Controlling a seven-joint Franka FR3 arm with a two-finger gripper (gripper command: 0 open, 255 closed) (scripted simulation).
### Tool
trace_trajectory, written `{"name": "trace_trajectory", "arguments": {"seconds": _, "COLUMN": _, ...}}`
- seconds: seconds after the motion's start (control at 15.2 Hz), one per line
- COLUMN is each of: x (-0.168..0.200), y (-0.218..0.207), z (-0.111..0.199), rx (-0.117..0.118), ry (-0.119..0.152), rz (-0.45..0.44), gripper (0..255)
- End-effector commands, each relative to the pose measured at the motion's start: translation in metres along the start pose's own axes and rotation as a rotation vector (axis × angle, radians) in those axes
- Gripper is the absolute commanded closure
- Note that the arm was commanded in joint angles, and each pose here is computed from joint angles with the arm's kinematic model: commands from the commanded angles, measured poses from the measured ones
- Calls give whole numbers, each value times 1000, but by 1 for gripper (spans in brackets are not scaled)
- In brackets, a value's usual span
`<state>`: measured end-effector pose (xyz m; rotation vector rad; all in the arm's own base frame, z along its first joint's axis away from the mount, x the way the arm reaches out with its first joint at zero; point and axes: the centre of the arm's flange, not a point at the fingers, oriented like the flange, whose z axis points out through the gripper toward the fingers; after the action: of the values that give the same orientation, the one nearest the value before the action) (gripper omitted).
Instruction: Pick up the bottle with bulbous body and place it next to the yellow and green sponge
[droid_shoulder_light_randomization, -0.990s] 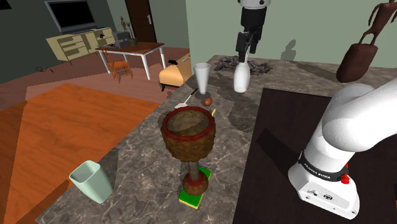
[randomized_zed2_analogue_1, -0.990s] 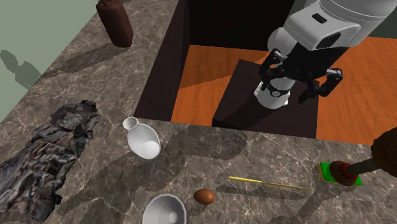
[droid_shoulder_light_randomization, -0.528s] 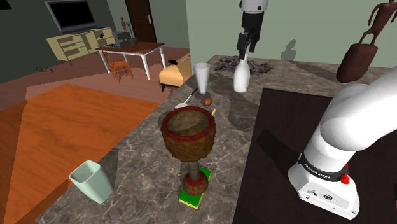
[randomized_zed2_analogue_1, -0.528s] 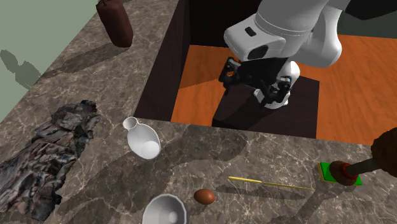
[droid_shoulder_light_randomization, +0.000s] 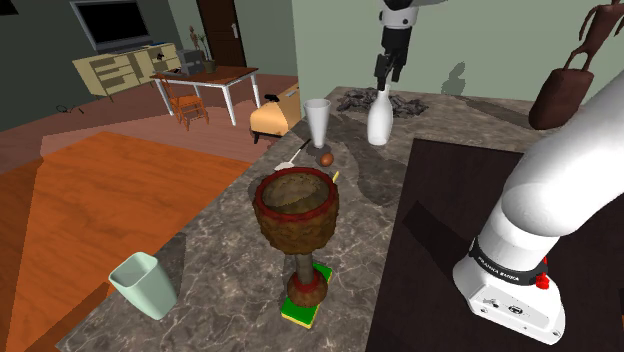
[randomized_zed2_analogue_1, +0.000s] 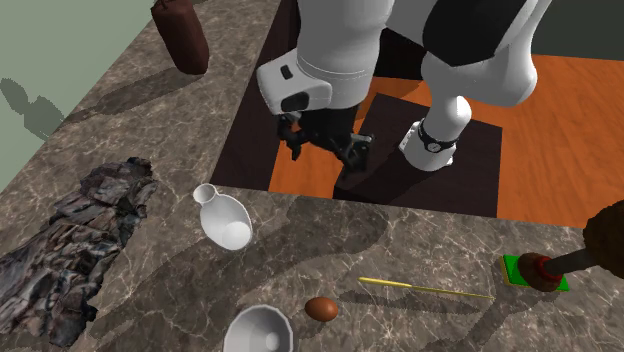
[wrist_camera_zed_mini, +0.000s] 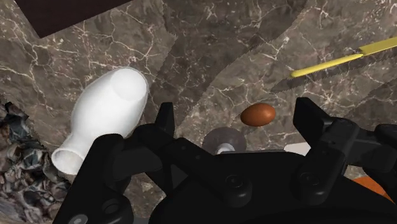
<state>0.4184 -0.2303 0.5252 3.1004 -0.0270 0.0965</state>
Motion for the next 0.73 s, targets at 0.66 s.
{"name": "trace_trajectory", "arguments": {"seconds": 0.66, "x": 61, "y": 139, "z": 54, "rx": 27, "ry": 6, "rz": 33, "gripper": 0}}
